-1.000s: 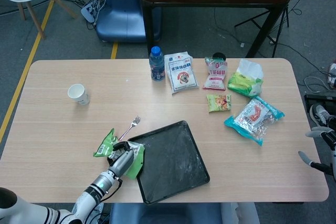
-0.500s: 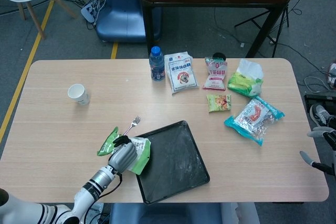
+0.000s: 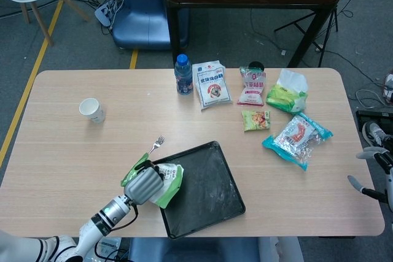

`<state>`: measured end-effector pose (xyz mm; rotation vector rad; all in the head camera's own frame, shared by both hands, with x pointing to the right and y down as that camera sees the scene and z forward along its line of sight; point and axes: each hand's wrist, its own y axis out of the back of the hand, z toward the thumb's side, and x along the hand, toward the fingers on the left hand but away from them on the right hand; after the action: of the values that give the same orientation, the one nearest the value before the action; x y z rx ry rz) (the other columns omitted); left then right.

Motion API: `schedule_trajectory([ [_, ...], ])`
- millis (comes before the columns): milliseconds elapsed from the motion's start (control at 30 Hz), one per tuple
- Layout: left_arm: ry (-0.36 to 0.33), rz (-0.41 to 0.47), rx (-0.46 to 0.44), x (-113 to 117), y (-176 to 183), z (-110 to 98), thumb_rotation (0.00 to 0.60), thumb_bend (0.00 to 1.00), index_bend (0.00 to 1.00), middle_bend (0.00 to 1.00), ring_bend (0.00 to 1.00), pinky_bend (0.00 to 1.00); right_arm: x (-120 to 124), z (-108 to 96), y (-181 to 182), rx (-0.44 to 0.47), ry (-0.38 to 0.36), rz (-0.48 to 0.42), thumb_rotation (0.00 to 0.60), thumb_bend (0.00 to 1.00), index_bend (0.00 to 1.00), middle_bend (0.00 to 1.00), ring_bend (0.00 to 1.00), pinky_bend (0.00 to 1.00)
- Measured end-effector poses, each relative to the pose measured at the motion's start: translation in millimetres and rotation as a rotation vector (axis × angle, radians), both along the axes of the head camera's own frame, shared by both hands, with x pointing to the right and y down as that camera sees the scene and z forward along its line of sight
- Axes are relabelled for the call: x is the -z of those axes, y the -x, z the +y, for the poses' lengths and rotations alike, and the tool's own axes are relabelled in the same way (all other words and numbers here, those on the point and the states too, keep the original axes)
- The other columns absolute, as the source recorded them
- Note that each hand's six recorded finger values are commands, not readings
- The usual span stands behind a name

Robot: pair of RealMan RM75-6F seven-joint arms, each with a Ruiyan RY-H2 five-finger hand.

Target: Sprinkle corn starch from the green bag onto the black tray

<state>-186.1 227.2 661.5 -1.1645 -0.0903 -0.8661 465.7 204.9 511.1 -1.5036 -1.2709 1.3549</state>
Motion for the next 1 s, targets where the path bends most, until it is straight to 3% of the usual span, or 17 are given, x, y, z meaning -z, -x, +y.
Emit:
schedule_trajectory([
  [133, -0.002, -0.060, -0.098, -10.8, 7.8, 16.4, 0.600, 0.47, 0.44, 0.76, 0.72, 0.68, 0.5, 0.3, 1.2, 0.001, -0.002, -0.002, 0.600, 0.08, 0.42, 0.35, 0.17, 0.18],
  [267, 0.043, -0.150, -0.162, -23.5, 13.8, 34.1, 0.600, 0.47, 0.44, 0.76, 0.72, 0.68, 0.5, 0.7, 1.0, 0.000, -0.001, -0.001, 0.600, 0.08, 0.42, 0.35, 0.17, 0.18],
  [433, 0.075, -0.182, -0.159, -26.7, 13.5, 41.9, 0.600, 0.47, 0.44, 0.76, 0.72, 0.68, 1.8, 0.7, 0.2, -0.001, -0.003, 0.000, 0.600, 0.08, 0.42, 0.35, 0.17, 0.18],
  [733, 0.133, -0.069, -0.037, -17.9, 9.0, 26.6, 0.600, 0.47, 0.43, 0.74, 0.71, 0.68, 0.1, 0.2, -1.1, -0.005, -0.002, -0.001, 0.600, 0.08, 0.42, 0.35, 0.17, 0.18],
  [1000, 0.240, 0.121, 0.119, -7.7, 8.4, 10.5, 0.600, 0.47, 0.43, 0.73, 0.70, 0.68, -0.2, -1.6, -0.9, -0.004, -0.003, 0.001, 0.600, 0.08, 0.42, 0.35, 0.17, 0.18],
])
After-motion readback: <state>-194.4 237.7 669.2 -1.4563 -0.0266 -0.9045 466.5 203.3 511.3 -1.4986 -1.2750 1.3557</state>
